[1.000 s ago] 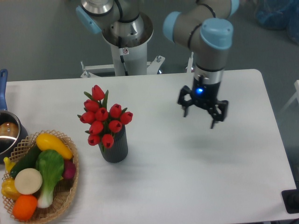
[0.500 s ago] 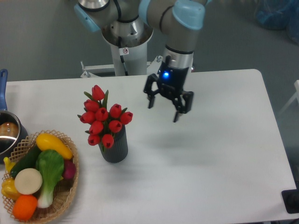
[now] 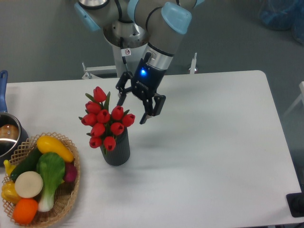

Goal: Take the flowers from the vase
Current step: 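Lower the open gripper around the tulip stems above the vase, then close the gripper on the tulip bouquet stems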

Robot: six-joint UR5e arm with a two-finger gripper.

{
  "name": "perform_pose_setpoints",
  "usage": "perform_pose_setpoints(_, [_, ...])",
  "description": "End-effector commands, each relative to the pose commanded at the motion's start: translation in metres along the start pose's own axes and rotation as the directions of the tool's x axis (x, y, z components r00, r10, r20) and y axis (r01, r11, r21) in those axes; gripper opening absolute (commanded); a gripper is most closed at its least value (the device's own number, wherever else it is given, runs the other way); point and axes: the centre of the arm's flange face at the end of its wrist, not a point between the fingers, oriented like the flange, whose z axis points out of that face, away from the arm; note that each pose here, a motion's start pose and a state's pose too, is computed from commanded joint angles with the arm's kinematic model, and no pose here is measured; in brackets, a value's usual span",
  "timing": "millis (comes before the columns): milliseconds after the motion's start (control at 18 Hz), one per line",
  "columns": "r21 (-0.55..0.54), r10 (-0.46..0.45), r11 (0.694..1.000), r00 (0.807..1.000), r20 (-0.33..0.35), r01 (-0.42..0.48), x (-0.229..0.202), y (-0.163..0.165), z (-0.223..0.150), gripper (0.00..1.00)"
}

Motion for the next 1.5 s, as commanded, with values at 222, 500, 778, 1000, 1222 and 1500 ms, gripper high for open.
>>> perform_pose_setpoints(222, [0.074,-0.014,0.997,0.999,-0.04,0.017,-0.011,-0.001,0.01,1.0])
perform_pose_setpoints(500, [0.081,-0.027,0.996,0.998,-0.063,0.032,-0.022,0.004,0.022,1.0])
perform_pose_setpoints(778, [0.157,-0.052,0.985,0.992,-0.115,0.07,-0.029,0.007,0.036,1.0])
perform_pose_setpoints(1000, [0.217,-0.074,0.97,0.985,-0.159,0.108,-0.034,0.013,0.047,0.95])
perform_pose_setpoints(1222, [0.217,-0.081,0.969,0.984,-0.158,0.115,-0.036,0.016,0.047,0.41])
perform_pose_setpoints(1500, [0.215,-0.094,0.968,0.984,-0.152,0.126,-0.037,0.022,0.044,0.11])
